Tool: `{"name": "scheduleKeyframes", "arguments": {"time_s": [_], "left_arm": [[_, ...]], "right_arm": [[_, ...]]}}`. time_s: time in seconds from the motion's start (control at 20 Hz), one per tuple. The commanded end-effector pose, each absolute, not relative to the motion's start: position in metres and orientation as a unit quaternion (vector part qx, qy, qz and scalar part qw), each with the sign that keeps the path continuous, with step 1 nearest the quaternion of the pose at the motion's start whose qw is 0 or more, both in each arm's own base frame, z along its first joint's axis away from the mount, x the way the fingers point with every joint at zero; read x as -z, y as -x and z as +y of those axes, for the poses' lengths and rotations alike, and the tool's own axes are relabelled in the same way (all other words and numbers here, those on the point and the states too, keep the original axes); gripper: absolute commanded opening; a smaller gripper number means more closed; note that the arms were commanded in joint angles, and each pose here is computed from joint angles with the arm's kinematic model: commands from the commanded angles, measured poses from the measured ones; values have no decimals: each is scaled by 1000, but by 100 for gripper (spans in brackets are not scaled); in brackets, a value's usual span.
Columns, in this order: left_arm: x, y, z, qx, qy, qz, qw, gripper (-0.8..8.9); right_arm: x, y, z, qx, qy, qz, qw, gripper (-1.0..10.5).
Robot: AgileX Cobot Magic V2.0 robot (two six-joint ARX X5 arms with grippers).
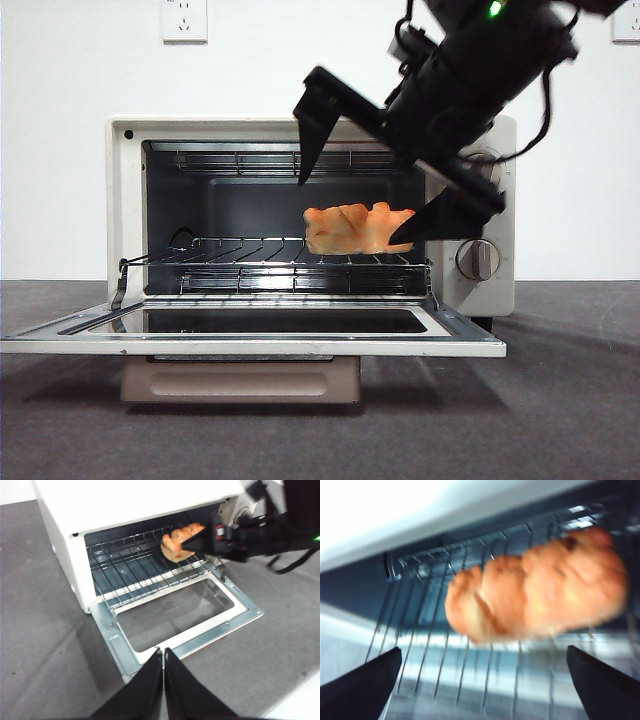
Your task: The left arm flap open the oven, the right arm pick bread and place it into oven, the left arm flap close the oven
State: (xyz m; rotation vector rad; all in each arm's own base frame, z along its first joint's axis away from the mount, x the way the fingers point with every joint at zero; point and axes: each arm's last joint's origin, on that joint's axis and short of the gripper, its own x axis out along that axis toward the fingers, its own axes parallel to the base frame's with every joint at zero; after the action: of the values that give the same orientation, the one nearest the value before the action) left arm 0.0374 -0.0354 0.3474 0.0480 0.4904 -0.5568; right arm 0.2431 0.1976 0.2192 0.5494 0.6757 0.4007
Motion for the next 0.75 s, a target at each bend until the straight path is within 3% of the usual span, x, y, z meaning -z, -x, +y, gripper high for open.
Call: {"name": "scheduleKeyframes", "arguments": {"time_s": [0.05,0.3,0.4,0.75], "left_arm": [[-352,-36,-33,261,-23,232,937,9],[-348,-49,-50,240,-5,285,928,7],[-346,-59,-66,280,-2,316,907,7],[-337,-103,-108,350,27,372,859,7]], "right_arm": [[-237,-230,196,-209,-263,335,881,527],[-282,-176,173,-305,-191,351,864,510],[-296,-156,155,-335,-163,352,859,502],[-323,-97,99,-364,-112,321,867,502]]}}
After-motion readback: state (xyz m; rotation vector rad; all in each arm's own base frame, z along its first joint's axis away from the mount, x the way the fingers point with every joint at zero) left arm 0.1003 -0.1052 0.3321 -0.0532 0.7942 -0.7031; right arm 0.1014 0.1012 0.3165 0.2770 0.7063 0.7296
